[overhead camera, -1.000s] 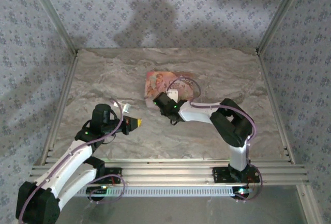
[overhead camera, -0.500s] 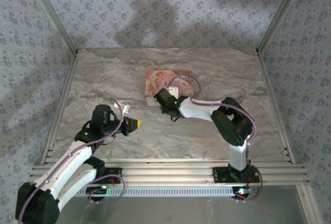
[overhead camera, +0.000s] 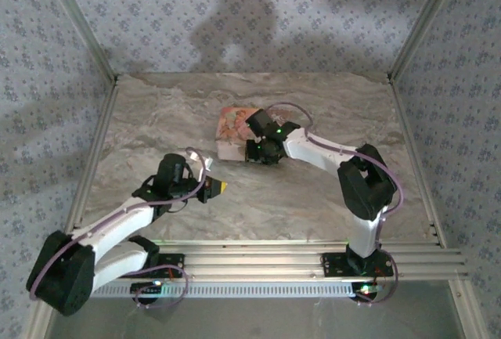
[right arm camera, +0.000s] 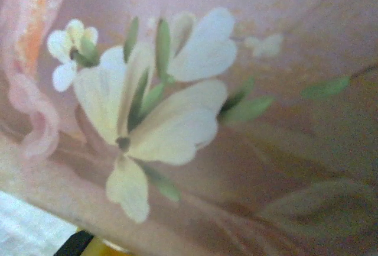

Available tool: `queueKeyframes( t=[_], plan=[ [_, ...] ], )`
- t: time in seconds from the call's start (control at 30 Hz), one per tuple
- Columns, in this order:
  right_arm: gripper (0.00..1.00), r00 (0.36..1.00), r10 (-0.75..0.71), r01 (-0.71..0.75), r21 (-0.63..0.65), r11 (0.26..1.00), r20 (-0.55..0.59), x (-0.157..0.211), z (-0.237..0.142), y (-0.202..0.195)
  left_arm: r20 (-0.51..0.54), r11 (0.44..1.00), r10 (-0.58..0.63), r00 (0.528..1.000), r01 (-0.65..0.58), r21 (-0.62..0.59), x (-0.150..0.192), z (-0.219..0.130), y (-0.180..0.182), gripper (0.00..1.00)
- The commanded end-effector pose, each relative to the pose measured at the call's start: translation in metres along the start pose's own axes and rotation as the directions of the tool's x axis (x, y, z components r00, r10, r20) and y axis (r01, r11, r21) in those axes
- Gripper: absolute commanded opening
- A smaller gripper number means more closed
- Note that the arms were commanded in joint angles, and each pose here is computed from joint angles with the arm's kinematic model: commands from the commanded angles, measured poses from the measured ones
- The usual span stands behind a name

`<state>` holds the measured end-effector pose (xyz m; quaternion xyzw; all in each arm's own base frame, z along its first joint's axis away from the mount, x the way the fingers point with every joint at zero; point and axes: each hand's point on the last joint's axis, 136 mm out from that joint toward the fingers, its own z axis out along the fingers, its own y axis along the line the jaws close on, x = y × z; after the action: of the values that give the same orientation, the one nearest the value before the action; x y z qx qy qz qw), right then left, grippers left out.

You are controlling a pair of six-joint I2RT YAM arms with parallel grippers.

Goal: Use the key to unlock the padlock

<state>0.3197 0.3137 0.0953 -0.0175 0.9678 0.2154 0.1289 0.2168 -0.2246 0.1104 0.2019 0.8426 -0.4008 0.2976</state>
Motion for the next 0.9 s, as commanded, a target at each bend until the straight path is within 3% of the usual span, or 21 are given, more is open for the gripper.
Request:
queueKeyframes(
  t=[0.0,0.37,0.87],
  plan=[
    [0.00,0.998,0.016,-0.028,-0.185,0.982,-0.064,0.002,-0.041,0.036,0.114,0.993,0.092,0.989,-0.099,0.058,-0.041,0.006,-0.017,0.00],
    [0.00,0.985,0.084,-0.139,-0.392,0.909,-0.153,-0.006,-0.072,0.055,0.153,0.983,0.139,0.978,-0.155,0.097,-0.062,0.032,-0.018,0.00],
    [0.00,0.972,0.116,-0.200,-0.452,0.870,-0.207,-0.005,-0.070,0.053,0.179,0.976,0.120,0.976,-0.148,0.157,-0.072,0.052,-0.016,0.00]
  ],
)
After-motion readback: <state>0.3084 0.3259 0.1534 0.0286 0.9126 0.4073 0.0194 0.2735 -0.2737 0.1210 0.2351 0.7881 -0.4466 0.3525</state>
